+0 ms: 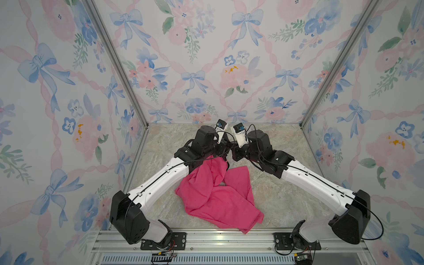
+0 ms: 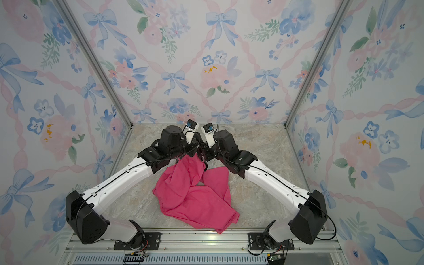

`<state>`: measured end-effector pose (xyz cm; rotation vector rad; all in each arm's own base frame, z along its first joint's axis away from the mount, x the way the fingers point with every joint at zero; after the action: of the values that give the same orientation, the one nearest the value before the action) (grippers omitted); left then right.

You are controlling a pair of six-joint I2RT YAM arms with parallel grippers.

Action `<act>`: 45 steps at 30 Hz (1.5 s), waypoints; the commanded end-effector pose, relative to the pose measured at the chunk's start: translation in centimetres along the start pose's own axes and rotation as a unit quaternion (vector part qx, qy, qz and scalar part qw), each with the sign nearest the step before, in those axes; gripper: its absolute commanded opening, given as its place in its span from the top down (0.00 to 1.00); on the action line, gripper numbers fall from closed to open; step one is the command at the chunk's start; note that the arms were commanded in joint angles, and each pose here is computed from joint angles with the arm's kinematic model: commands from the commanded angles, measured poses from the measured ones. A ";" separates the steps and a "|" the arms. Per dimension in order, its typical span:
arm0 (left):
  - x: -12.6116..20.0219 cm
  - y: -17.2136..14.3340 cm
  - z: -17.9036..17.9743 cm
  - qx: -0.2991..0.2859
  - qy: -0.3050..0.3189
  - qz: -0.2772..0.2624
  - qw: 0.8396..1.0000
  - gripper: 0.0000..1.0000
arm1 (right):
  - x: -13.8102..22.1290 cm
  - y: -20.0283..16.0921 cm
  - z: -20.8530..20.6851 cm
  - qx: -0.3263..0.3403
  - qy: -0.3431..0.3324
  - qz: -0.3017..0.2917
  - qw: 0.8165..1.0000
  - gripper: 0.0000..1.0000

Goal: Remove the belt from the trousers

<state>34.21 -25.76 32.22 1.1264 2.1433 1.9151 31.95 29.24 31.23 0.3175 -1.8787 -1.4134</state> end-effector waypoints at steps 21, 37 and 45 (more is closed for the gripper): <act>5.9 8.5 -5.8 -0.001 -0.162 -0.129 0.978 1.00 | -2.3 -9.1 -1.5 -0.030 -0.022 0.146 0.989 0.95; 4.1 9.1 -7.0 -0.002 -0.193 -0.115 0.974 1.00 | -1.6 -12.5 -3.1 -0.048 -0.039 0.177 0.982 0.89; 3.0 9.0 -7.1 -0.003 -0.195 -0.109 0.975 1.00 | -1.7 -13.3 -3.2 -0.044 -0.040 0.188 0.980 1.00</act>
<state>35.32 -28.16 30.92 1.3331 2.0889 1.8176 32.81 26.92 28.18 0.2597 -1.8430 -1.4536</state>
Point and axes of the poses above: each gripper's point midway between its finger pads, its own x axis back along the fingers, its own z axis along the line the jaws close on, y = z × x, the point moved 3 cm from there along x, back along the fingers, and after that the axes turned 14 degrees about x, right-handed, at the moved point
